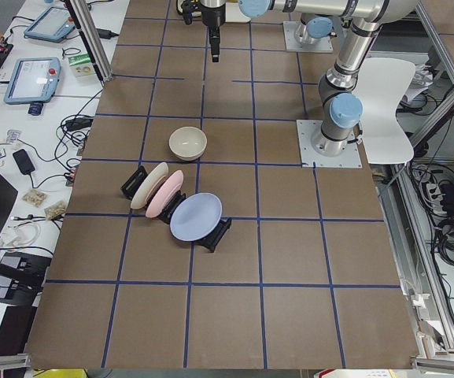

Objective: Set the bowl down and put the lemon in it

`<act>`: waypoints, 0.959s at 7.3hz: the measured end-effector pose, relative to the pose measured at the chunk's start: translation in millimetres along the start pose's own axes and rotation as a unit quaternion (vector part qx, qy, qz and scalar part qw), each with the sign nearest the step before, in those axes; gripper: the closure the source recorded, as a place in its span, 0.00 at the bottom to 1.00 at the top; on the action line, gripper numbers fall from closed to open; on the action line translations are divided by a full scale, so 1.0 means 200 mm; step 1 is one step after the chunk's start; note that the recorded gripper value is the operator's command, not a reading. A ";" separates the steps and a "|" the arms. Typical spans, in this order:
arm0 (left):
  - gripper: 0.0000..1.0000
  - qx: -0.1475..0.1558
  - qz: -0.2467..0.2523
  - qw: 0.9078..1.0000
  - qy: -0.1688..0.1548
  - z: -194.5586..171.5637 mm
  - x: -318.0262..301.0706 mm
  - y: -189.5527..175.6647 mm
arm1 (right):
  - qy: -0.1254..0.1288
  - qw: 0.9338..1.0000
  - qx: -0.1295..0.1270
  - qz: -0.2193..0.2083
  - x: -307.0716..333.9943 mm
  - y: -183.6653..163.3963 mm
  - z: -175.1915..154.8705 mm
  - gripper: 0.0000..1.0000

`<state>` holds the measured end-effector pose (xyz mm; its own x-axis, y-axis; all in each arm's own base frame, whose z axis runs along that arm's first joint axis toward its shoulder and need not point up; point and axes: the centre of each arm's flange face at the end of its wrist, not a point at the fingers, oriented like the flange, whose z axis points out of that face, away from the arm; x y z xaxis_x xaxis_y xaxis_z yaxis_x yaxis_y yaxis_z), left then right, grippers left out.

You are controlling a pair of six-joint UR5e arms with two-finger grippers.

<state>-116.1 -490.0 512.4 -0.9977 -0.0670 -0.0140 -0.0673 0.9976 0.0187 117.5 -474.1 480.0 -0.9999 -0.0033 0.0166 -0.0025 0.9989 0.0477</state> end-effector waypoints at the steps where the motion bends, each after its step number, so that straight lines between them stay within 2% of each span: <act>1: 0.00 0.001 0.000 1.000 0.003 0.00 -0.01 0.00 | 0.000 1.000 -0.001 0.000 0.00 0.00 0.00 0.00; 4: 0.00 0.003 -0.005 1.000 0.012 0.04 -0.09 -0.07 | 0.003 1.000 -0.003 0.001 0.00 0.00 0.01 0.00; 6: 0.00 -0.028 -0.007 0.999 0.022 0.32 -0.46 -0.24 | 0.001 1.000 -0.006 0.000 0.01 -0.01 0.03 0.00; 7: 0.00 -0.027 -0.008 0.999 0.026 0.52 -0.66 -0.31 | 0.002 1.000 -0.006 0.000 0.03 -0.02 0.04 0.00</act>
<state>20.8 -541.5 409.9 -0.9956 -0.0858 0.0364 -0.0830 0.9939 0.0725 110.8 -478.1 472.2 -0.9998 -0.0026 0.0212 -0.0013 0.9982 0.0593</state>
